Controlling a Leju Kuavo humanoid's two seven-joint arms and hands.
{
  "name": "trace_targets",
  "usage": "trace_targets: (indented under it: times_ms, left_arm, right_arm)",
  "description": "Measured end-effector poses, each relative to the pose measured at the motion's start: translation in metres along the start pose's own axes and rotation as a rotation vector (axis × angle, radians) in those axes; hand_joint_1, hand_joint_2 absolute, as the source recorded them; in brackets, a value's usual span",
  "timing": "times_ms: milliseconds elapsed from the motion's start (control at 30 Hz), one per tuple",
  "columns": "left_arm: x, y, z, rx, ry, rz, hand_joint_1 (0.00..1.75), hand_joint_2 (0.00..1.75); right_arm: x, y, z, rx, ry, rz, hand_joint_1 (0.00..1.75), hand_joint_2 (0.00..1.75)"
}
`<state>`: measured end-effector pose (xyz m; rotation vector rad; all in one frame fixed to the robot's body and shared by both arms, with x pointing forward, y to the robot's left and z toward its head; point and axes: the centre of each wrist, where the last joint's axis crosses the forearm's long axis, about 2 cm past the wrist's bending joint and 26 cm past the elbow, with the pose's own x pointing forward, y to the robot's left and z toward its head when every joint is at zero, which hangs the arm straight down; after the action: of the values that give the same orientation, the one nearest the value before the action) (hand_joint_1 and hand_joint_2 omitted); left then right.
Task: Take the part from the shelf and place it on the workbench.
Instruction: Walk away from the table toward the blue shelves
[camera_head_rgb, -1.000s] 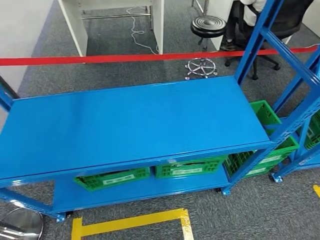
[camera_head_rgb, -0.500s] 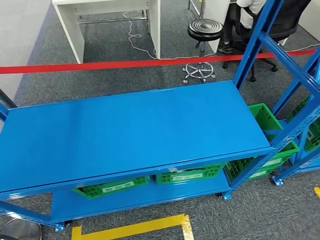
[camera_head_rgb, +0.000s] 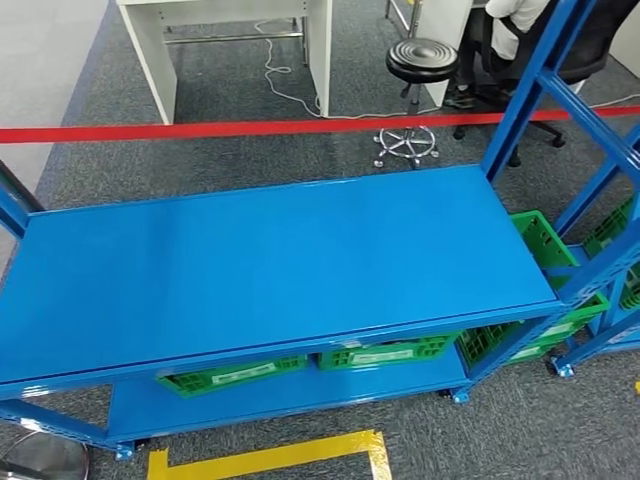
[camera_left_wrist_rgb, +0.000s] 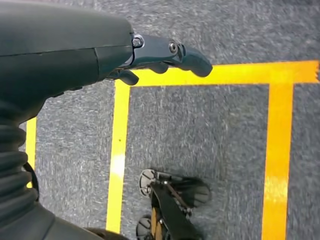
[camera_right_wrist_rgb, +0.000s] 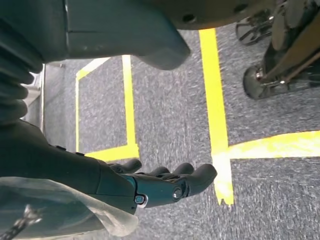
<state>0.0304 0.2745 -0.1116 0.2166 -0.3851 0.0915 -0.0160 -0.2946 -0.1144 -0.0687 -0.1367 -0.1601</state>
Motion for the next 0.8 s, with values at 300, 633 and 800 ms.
trace_targets:
  times_ms: [300,633,800]
  left_arm:
    - [-0.017,0.011,0.003,-0.037,0.061,-0.008,0.0,1.75]
    - [-0.053,0.017,0.016,-0.1,0.175,-0.026,0.0,1.75]
    - [-0.024,0.019,0.005,-0.118,0.109,-0.019,0.0,1.75]
  right_arm:
    - [0.014,-0.003,-0.001,0.008,-0.043,0.029,0.0,0.0]
    - [0.056,-0.002,-0.002,0.017,-0.17,0.059,0.0,1.75]
    - [0.022,-0.002,-0.001,0.036,-0.096,0.075,0.0,1.75]
